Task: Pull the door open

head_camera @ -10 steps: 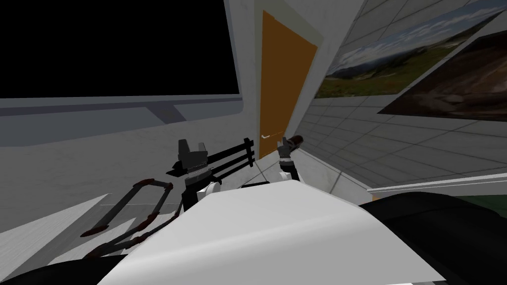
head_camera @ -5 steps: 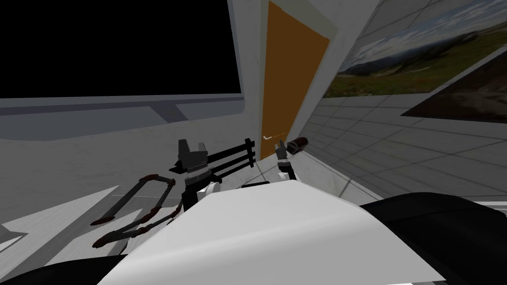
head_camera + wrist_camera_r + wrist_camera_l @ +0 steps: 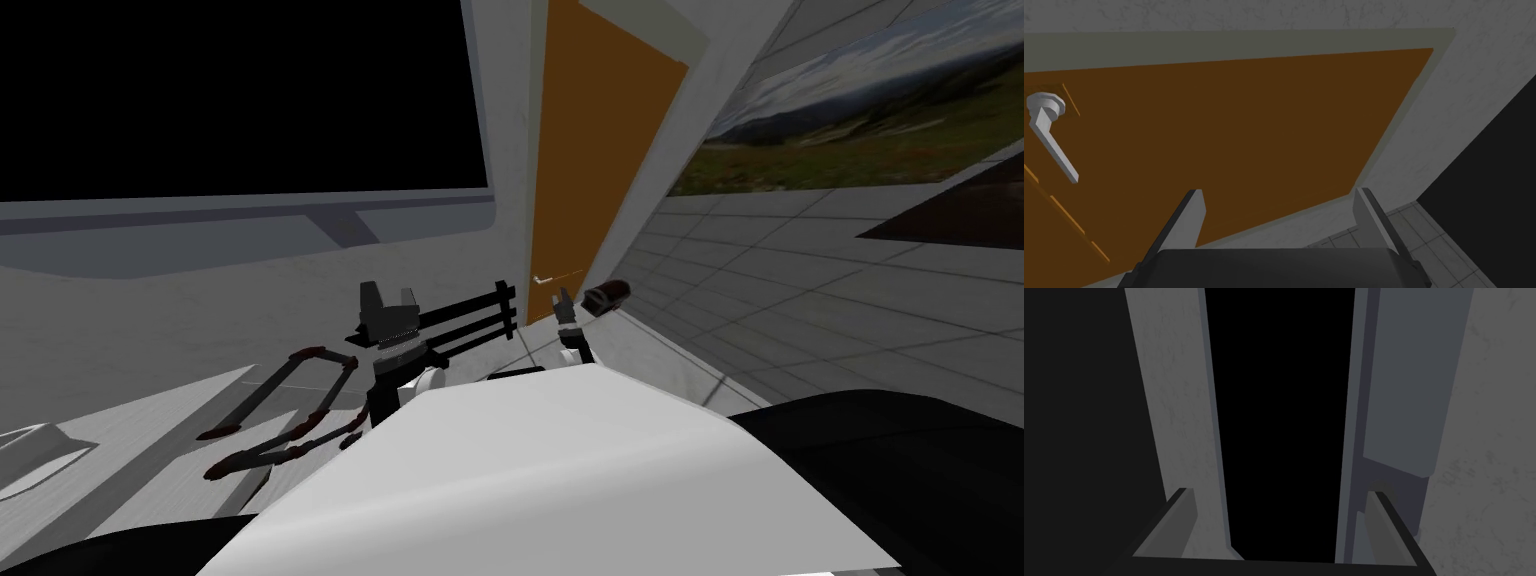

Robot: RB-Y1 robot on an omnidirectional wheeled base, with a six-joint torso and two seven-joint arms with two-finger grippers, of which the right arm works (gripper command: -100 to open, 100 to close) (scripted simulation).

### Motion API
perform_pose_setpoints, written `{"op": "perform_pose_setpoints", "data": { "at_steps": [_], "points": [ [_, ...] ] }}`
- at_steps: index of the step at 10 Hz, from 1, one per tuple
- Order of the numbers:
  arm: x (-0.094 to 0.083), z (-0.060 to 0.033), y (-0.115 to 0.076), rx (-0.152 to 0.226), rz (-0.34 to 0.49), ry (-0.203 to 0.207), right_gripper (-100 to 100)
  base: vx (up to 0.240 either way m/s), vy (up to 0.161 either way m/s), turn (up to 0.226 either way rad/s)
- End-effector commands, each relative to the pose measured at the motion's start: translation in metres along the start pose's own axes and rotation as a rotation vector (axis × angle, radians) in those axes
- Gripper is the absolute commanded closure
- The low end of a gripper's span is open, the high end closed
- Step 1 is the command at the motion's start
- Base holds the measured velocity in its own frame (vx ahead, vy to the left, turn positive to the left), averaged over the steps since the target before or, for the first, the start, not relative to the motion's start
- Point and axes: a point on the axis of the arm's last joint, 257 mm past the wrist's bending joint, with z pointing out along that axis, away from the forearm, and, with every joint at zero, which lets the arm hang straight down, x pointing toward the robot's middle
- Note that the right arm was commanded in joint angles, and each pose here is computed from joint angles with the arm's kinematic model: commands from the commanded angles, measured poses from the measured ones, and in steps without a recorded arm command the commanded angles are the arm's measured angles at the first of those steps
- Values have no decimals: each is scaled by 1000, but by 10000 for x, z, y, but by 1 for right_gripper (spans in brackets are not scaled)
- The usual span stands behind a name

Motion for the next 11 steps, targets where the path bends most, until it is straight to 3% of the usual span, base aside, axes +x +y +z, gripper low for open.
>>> {"op": "perform_pose_setpoints", "data": {
  "at_steps": [1, 11],
  "points": [
    [1, -38, -155, 24, 15, 5, -100, 48, -61, 159],
    [-84, -253, -919, 154, 58, 12, -100, 37, -66, 111]
  ]
}}
